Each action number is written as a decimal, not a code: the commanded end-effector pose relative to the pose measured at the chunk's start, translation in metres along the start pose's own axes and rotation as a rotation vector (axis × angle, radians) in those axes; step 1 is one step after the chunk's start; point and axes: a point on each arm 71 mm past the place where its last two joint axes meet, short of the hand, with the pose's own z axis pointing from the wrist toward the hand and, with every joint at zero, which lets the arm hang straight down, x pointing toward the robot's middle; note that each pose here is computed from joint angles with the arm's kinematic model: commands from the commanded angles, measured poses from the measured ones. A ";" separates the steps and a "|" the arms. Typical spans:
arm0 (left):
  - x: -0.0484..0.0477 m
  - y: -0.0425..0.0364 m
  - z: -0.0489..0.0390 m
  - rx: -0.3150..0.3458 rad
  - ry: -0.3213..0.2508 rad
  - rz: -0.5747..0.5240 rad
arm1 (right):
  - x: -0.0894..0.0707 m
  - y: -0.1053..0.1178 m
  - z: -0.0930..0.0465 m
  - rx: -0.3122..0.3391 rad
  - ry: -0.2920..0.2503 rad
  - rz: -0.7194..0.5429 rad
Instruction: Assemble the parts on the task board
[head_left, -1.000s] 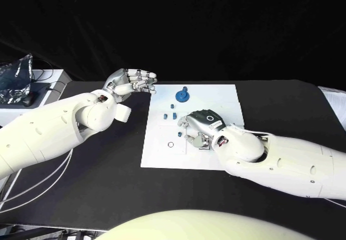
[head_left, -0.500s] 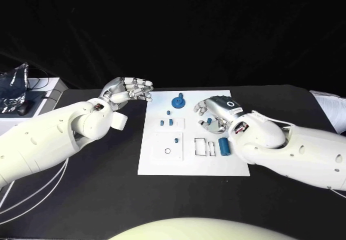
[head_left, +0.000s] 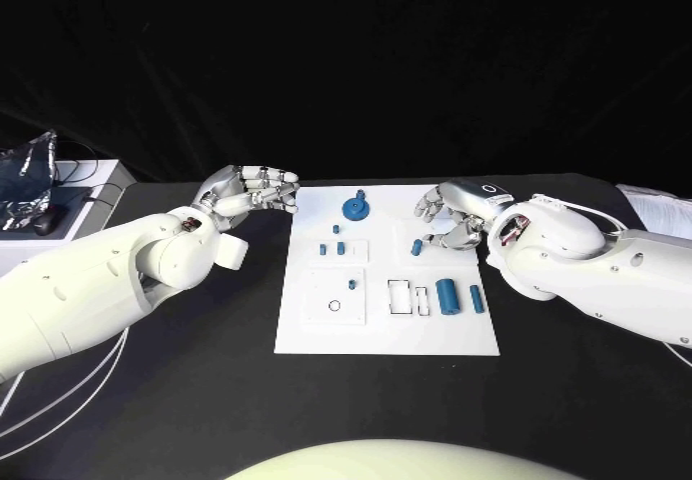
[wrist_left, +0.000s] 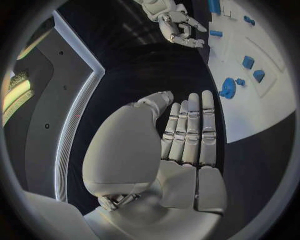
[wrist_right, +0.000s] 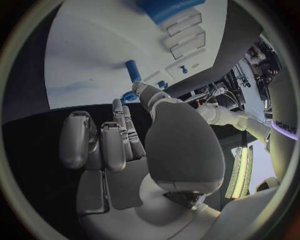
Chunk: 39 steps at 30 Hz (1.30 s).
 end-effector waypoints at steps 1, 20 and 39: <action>0.0021 -0.0006 -0.0003 0.009 0.017 -0.005 | 0.009 0.002 0.000 -0.044 0.142 -0.017; 0.0001 0.0000 -0.0017 0.005 0.014 -0.003 | 0.014 0.011 0.010 -0.055 0.133 -0.052; -0.0002 0.0006 -0.0018 0.000 0.016 -0.004 | 0.019 0.014 0.013 -0.051 0.130 -0.090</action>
